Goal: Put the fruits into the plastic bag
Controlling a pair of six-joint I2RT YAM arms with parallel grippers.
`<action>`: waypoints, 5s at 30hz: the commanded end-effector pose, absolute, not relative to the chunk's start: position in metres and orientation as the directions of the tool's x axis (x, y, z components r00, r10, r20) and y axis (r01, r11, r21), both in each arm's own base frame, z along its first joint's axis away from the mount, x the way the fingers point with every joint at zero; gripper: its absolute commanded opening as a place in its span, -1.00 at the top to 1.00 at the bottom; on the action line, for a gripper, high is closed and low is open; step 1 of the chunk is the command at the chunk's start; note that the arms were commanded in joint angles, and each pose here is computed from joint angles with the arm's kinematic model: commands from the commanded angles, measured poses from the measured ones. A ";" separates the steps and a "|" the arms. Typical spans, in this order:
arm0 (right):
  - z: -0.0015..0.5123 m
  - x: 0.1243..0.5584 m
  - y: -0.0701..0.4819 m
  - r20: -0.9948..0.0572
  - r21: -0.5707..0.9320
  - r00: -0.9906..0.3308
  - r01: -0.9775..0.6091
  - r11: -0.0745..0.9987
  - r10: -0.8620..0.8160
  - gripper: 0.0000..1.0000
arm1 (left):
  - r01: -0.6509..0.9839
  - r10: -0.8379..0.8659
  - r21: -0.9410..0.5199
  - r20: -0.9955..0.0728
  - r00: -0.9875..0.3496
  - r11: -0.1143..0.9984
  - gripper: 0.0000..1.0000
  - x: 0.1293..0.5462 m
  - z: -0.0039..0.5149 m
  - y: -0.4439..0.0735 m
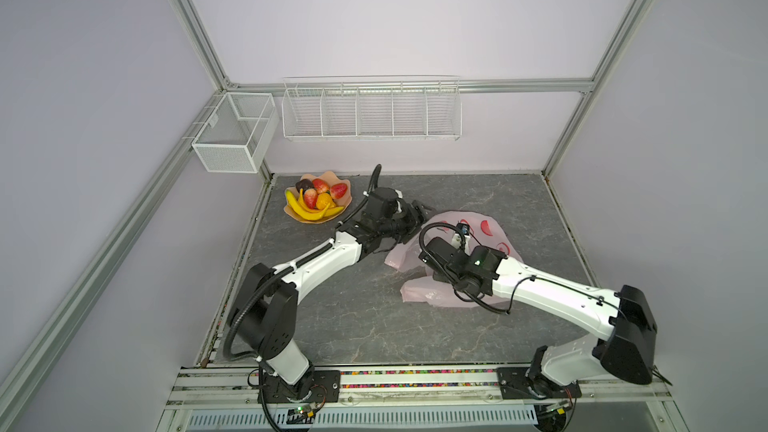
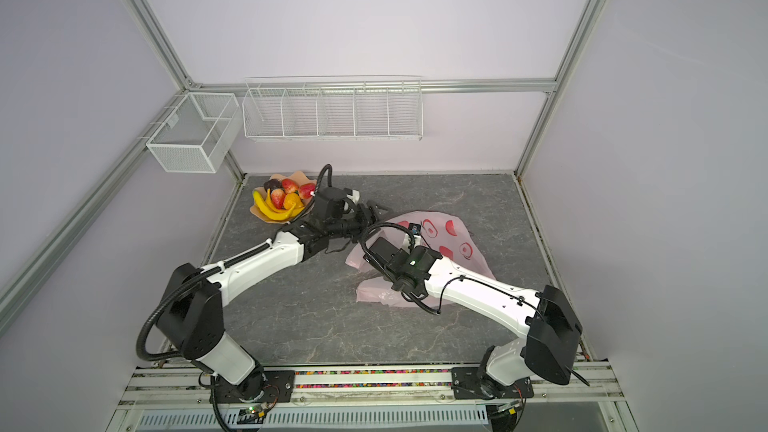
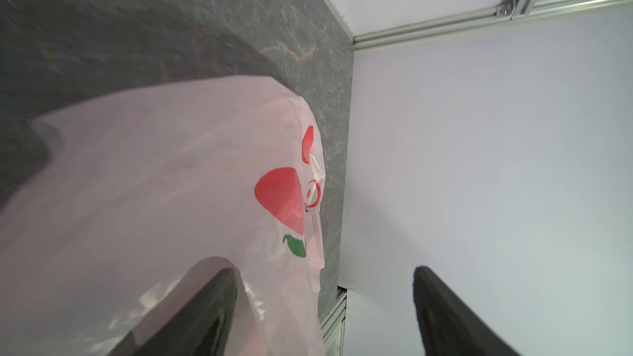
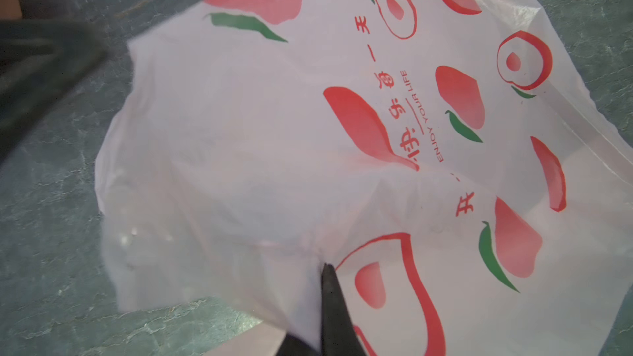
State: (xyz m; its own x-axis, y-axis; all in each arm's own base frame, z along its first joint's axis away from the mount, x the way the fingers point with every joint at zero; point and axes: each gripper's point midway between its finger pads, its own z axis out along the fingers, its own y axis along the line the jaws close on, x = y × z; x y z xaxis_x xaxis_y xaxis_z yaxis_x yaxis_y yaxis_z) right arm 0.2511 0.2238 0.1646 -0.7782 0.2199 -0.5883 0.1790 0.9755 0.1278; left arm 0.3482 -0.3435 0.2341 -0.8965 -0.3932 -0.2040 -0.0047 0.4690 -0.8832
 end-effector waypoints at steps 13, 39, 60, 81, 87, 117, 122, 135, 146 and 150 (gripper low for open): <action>0.183 0.259 0.230 -0.534 0.265 -0.767 0.248 0.932 0.356 0.88 | -0.192 -0.615 -0.729 -0.372 -0.695 0.657 -0.98 0.341 0.260 -0.121; 0.183 0.258 0.233 -0.526 0.255 -0.785 0.222 0.941 0.327 0.88 | -0.410 -0.818 -0.812 -0.135 -0.559 0.414 -0.23 0.450 0.131 -0.041; 0.181 0.254 0.225 -0.526 0.244 -0.792 0.208 0.947 0.309 0.88 | -0.435 -0.890 -0.875 0.011 -0.455 0.212 0.03 0.485 0.088 -0.047; 0.185 0.255 0.218 -0.535 0.243 -0.784 0.215 0.946 0.315 0.88 | -0.455 -0.892 -0.868 0.031 -0.450 0.199 0.00 0.465 0.095 -0.059; 0.184 0.254 0.218 -0.532 0.242 -0.786 0.215 0.946 0.315 0.88 | -0.460 -0.915 -0.863 -0.007 -0.402 0.208 -0.03 0.452 0.102 -0.032; 0.182 0.255 0.212 -0.534 0.243 -0.782 0.222 0.944 0.321 0.88 | -0.493 -0.915 -0.841 -0.006 -0.403 0.223 0.19 0.479 0.080 -0.005; 0.181 0.255 0.212 -0.534 0.240 -0.784 0.218 0.946 0.316 0.88 | -0.488 -0.916 -0.848 0.007 -0.401 0.207 0.27 0.488 0.083 -0.005; 0.181 0.256 0.211 -0.537 0.236 -0.783 0.218 0.947 0.314 0.88 | -0.536 -0.904 -0.818 0.048 -0.424 0.208 0.59 0.488 0.077 -0.016; 0.183 0.255 0.208 -0.543 0.241 -0.776 0.221 0.945 0.320 0.88 | -0.577 -0.897 -0.780 0.047 -0.439 0.241 0.90 0.484 0.083 -0.021; 0.183 0.255 0.206 -0.548 0.239 -0.773 0.223 0.945 0.321 0.88 | -0.585 -0.897 -0.775 0.052 -0.439 0.241 0.97 0.482 0.085 -0.022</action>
State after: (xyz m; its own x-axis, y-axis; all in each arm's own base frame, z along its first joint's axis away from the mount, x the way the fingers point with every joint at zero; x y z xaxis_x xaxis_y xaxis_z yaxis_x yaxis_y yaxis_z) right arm 0.2559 0.2143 0.1824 -0.7843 0.3104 -0.5371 0.2103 0.9476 0.2405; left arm 0.4817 -0.0196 0.0772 -0.4290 -0.9011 0.0625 -0.5842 0.2240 -0.7801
